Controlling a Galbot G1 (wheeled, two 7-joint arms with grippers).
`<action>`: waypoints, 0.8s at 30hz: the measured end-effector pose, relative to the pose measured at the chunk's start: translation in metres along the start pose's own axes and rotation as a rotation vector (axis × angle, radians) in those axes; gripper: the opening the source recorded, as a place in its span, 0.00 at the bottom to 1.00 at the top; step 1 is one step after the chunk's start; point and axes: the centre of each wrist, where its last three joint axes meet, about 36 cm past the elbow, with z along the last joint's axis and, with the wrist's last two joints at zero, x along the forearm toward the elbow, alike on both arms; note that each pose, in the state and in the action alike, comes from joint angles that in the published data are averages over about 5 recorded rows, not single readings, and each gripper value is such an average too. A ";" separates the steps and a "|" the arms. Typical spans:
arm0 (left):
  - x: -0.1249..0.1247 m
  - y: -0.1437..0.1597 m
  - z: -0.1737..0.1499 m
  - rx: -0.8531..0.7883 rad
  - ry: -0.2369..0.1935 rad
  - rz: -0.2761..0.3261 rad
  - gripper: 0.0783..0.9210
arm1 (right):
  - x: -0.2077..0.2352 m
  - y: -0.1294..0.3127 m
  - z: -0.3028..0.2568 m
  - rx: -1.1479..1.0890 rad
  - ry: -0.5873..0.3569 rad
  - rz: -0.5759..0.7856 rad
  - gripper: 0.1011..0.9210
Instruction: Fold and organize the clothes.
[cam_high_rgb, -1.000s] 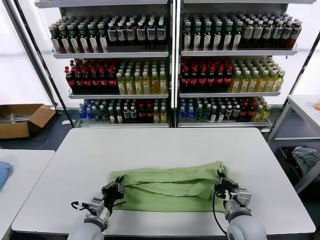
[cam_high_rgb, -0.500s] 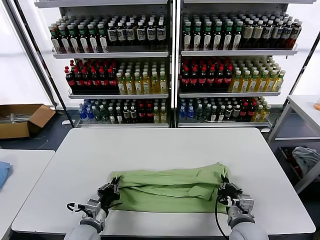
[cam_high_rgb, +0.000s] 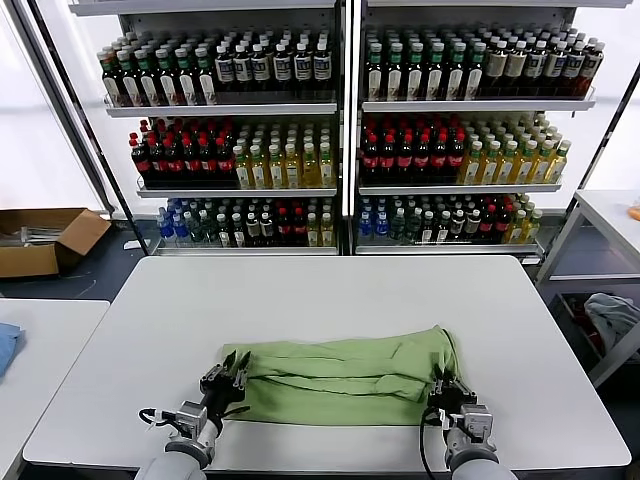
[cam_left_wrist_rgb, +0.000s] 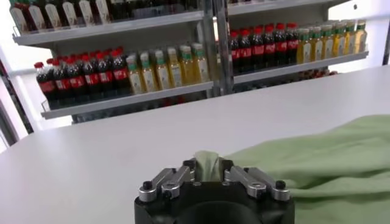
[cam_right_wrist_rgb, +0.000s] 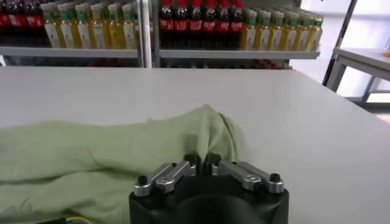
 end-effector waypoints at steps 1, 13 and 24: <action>0.001 0.000 -0.001 -0.002 -0.004 -0.004 0.39 | 0.001 0.000 0.001 0.003 -0.001 0.001 0.35; 0.010 -0.003 -0.010 0.000 -0.025 -0.055 0.80 | 0.029 -0.009 -0.027 -0.021 -0.120 0.010 0.75; 0.013 -0.013 -0.012 0.092 0.031 -0.101 0.88 | 0.044 -0.010 -0.051 -0.050 -0.211 0.004 0.88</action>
